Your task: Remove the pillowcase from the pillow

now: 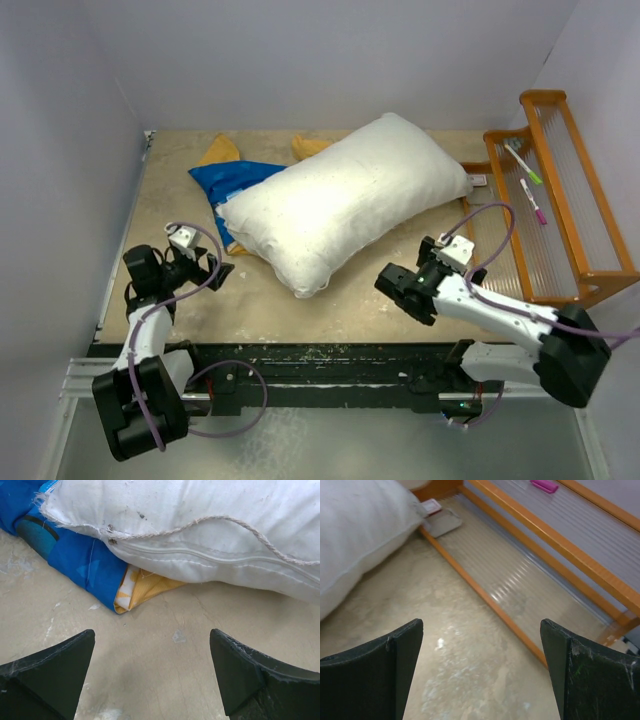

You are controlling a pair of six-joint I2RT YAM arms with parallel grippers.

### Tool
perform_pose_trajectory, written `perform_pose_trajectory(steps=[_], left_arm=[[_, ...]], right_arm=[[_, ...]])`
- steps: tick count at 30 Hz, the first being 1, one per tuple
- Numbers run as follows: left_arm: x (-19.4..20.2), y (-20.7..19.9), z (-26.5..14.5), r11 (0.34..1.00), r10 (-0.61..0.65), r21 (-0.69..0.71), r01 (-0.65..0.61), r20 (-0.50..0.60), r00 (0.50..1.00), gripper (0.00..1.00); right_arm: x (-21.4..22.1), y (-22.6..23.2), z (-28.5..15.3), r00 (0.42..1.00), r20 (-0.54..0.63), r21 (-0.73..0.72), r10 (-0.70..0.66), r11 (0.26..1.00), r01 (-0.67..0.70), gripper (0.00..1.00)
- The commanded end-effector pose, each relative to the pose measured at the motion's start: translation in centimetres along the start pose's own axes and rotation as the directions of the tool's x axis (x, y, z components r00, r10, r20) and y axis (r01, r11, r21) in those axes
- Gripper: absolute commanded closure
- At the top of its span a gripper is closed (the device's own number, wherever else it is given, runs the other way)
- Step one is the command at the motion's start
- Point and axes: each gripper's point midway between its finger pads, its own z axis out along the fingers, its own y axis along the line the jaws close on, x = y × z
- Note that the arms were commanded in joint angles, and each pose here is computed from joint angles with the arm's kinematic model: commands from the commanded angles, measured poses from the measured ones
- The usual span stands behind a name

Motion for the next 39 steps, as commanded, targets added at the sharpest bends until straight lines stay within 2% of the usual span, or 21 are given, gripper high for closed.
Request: perform_pose_trajectory(steps=[1, 4, 6, 10, 12, 15, 17, 20, 22, 25, 28, 30, 35, 39], left_arm=[[-2.0, -0.4, -0.3, 0.995, 0.090, 0.026, -0.091, 0.042, 0.995, 0.01], [-1.7, -1.1, -0.2, 0.991, 0.103, 0.078, -0.106, 0.038, 0.994, 0.01], [-2.1, -1.2, 0.1, 0.989, 0.099, 0.102, -0.103, 0.043, 0.994, 0.01], [-4.8, 2.1, 0.7, 0.997, 0.020, -0.074, -0.019, 0.019, 1.000, 0.01], [-6.8, 4.0, 0.7, 0.977, -0.054, -0.206, 0.058, 0.028, 0.998, 0.01], [-9.4, 5.7, 0.5, 0.921, -0.113, -0.363, 0.141, 0.097, 0.989, 0.01], [-9.8, 5.7, 0.6, 0.891, -0.078, -0.436, 0.127, 0.129, 0.989, 0.01], [-8.7, 5.4, 0.3, 0.838, 0.054, -0.545, 0.005, 0.092, 0.994, 0.01], [-7.6, 5.1, 0.0, 0.806, 0.089, -0.590, -0.047, 0.043, 0.995, 0.01], [-6.0, 4.7, -0.3, 0.791, 0.059, -0.609, -0.050, -0.006, 0.998, 0.01], [-4.1, 4.2, -0.4, 0.795, 0.011, -0.605, -0.036, -0.044, 0.999, 0.01], [-2.9, 4.2, -0.7, 0.791, 0.022, -0.610, -0.048, -0.051, 0.998, 0.01], [-1.7, 3.5, -0.9, 0.808, 0.085, -0.586, -0.058, 0.019, 0.996, 0.01], [-1.7, 3.3, -1.1, 0.810, 0.103, -0.584, -0.057, 0.046, 0.994, 0.01]], right_arm=[[-1.6, -1.3, 1.5, 0.988, 0.143, 0.046, 0.060, 0.997, -0.068, 0.00], [-1.0, -1.8, 1.4, 0.983, 0.114, 0.052, 0.145, 0.987, -0.151, 0.00], [-2.3, -2.0, 1.4, 0.969, 0.134, 0.040, 0.207, 0.976, -0.214, 0.00], [-5.9, -2.2, 1.3, 0.926, 0.218, 0.003, 0.307, 0.949, -0.315, 0.00], [-7.1, -2.2, 1.3, 0.905, 0.232, -0.002, 0.357, 0.930, -0.367, 0.00], [-7.8, -1.4, 1.4, 0.883, 0.234, -0.012, 0.407, 0.909, -0.416, 0.00], [-7.9, -0.3, 1.5, 0.875, 0.231, -0.021, 0.426, 0.901, -0.433, 0.00], [-9.0, 0.4, 1.8, 0.843, 0.244, -0.014, 0.479, 0.871, -0.491, 0.00], [-10.1, 0.4, 2.7, 0.861, 0.264, 0.044, 0.436, 0.886, -0.462, 0.00], [-11.9, 0.9, 4.2, 0.889, 0.285, 0.131, 0.359, 0.904, -0.407, 0.00], [-12.7, 0.7, 6.3, 0.899, 0.303, 0.224, 0.315, 0.894, -0.389, 0.00], [-12.8, 0.0, 7.8, 0.894, 0.317, 0.281, 0.317, 0.869, -0.408, 0.00], [-9.6, 1.0, 8.8, 0.941, 0.273, 0.315, 0.199, 0.906, -0.283, 0.00], [-6.8, -0.8, 7.4, 0.956, 0.247, 0.290, 0.157, 0.930, -0.228, 0.00]])
